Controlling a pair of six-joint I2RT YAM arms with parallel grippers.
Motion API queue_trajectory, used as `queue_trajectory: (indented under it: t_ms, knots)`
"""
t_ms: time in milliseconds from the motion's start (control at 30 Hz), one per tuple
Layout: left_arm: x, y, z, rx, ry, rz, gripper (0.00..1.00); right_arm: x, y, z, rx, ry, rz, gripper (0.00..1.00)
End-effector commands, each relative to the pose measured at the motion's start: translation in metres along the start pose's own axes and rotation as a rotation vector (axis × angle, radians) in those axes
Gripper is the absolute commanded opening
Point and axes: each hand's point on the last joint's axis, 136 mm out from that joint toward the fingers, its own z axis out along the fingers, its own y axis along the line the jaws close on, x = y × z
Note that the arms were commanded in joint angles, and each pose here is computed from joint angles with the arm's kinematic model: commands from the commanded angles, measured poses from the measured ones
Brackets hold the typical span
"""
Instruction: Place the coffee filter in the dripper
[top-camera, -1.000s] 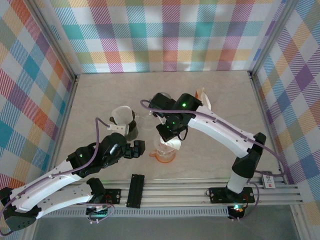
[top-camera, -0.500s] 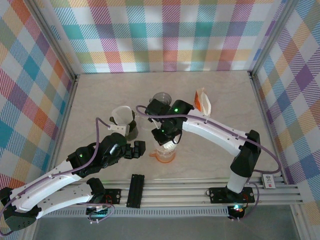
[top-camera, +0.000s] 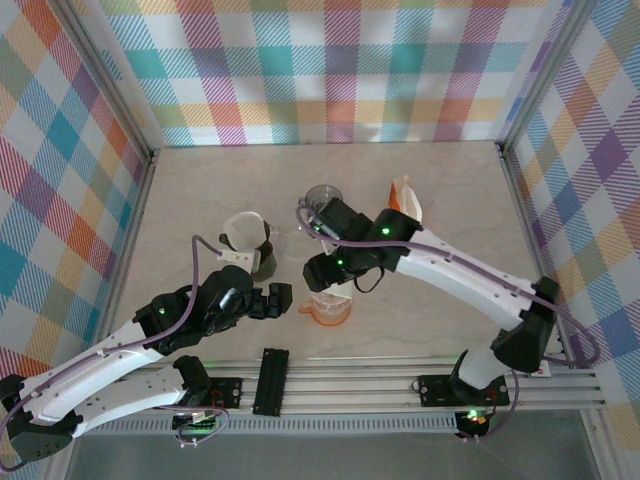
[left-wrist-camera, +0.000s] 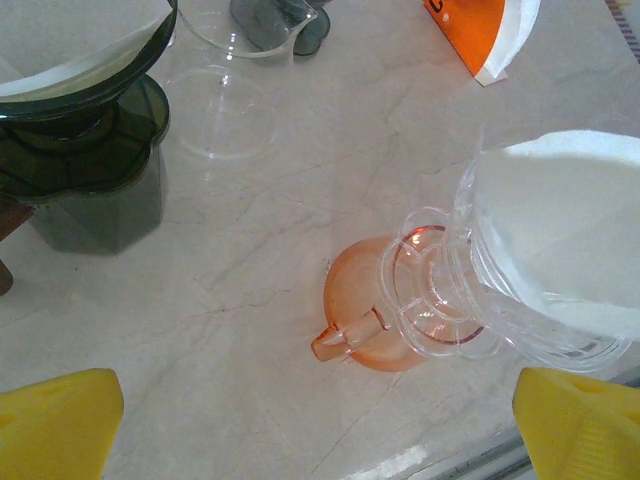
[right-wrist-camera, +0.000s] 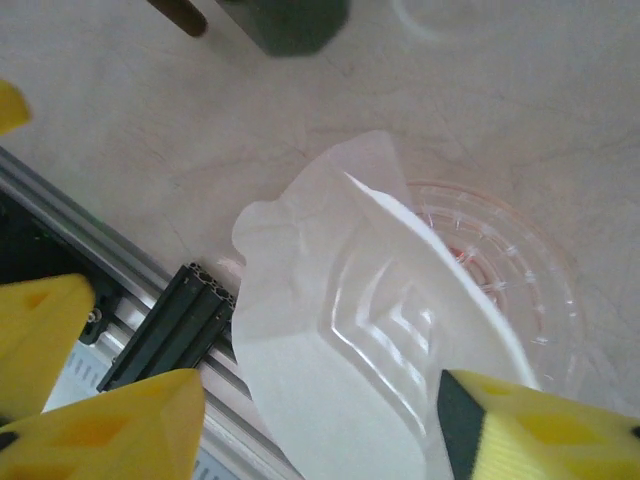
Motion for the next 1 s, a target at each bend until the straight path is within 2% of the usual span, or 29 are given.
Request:
queue_trajectory:
  t_ms: [0, 133, 300, 400, 667, 733, 967]
  knots:
    - [-0.008, -0.009, -0.008, 0.040, -0.021, -0.026, 1.00, -0.002, -0.004, -0.007, 0.007, -0.059, 0.019, 0.70]
    - [-0.015, -0.020, -0.005, 0.062, -0.017, -0.027, 1.00, 0.001, -0.028, -0.014, 0.077, -0.104, 0.055, 0.73]
    - [-0.023, -0.036, 0.004, 0.059, 0.015, 0.000, 1.00, 0.004, -0.037, -0.004, 0.092, -0.079, 0.040, 0.71]
    - [-0.025, -0.042, 0.008, 0.069, 0.021, 0.005, 1.00, 0.005, -0.042, 0.004, 0.123, -0.050, 0.027, 0.60]
    - [-0.027, -0.050, 0.012, 0.089, 0.030, 0.000, 1.00, 0.000, -0.048, 0.014, 0.171, -0.033, -0.001, 0.17]
    - [-0.026, -0.051, 0.015, 0.091, 0.037, -0.009, 0.99, 0.000, -0.052, 0.018, 0.205, -0.035, -0.002, 0.02]
    - [-0.023, -0.059, 0.031, 0.148, 0.083, -0.068, 0.97, 0.001, -0.063, 0.032, 0.345, -0.006, -0.059, 0.00]
